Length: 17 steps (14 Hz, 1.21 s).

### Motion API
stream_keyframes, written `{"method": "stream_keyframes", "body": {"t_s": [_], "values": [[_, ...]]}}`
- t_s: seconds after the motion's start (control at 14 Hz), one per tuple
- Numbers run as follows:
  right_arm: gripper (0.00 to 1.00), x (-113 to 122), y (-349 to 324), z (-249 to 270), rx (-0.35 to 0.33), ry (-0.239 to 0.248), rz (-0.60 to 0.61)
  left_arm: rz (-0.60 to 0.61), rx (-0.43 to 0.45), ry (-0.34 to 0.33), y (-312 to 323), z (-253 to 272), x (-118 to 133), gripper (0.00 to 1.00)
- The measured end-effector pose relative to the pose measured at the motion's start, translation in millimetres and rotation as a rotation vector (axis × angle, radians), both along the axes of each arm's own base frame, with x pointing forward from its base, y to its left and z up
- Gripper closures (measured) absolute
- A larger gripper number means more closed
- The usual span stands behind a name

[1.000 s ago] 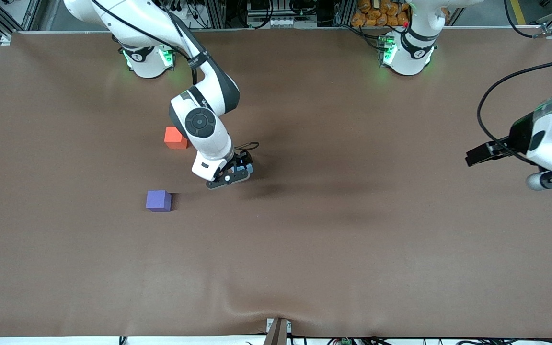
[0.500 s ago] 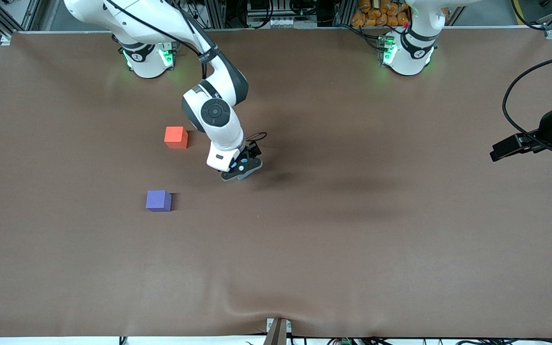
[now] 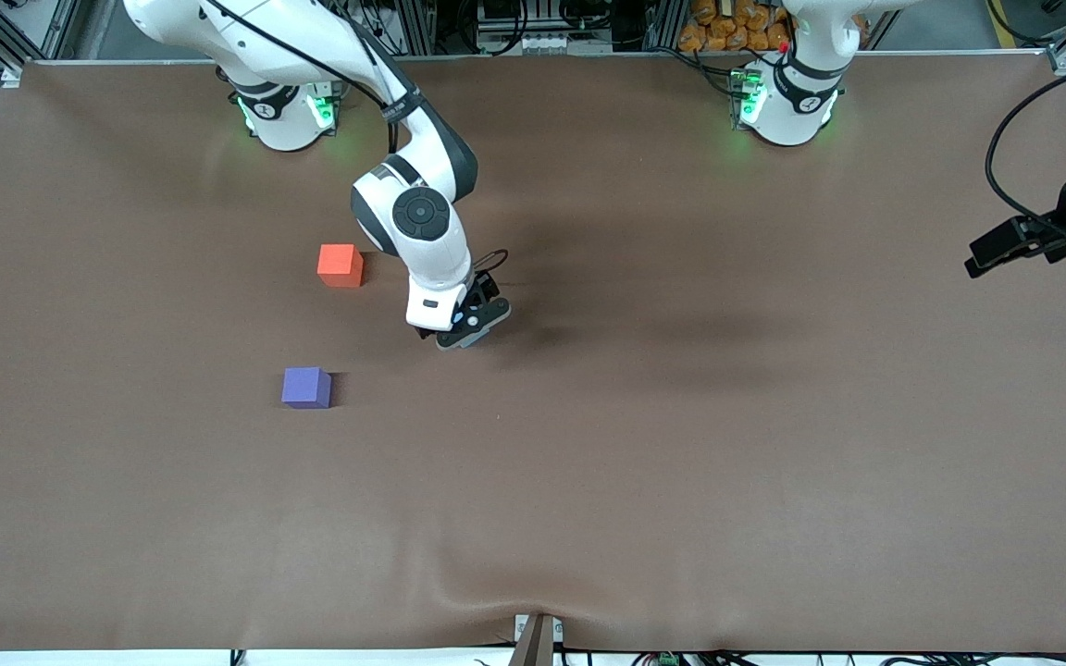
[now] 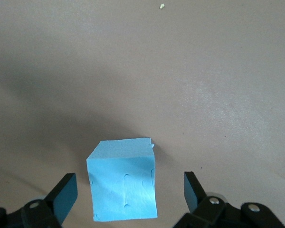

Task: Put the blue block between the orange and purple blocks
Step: 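Carry the blue block with the right gripper between orange and purple blocks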

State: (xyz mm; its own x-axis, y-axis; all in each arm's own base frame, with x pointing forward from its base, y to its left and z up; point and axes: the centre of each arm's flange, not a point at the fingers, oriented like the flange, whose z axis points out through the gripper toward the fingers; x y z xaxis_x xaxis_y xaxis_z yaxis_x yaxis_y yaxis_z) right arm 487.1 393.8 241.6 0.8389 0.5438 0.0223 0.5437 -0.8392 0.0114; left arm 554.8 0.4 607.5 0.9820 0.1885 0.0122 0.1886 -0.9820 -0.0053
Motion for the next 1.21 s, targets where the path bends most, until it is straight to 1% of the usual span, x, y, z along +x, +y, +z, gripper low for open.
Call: {"method": "stream_keyframes", "body": {"t_s": [0.5,0.71,0.93,1.0,1.07,1.21], "values": [[0.00,-9,1,-10,-0.014,0.016,0.019,0.007,0.001,0.014,4,-4,-4,0.00],[0.00,-18,9,-23,-0.013,0.013,0.041,0.008,0.001,0.017,4,-1,-6,0.00],[0.00,-23,12,-37,-0.042,0.011,0.078,0.022,0.002,0.012,11,4,-10,0.00],[0.07,-22,9,-39,-0.052,0.006,0.085,0.026,0.002,0.011,13,5,-11,0.00],[0.19,-19,7,-40,-0.057,0.003,0.084,0.027,0.002,0.012,14,5,-11,0.00],[0.39,-11,1,-34,-0.053,-0.009,0.066,0.026,0.002,0.021,13,5,-12,0.00]]}}
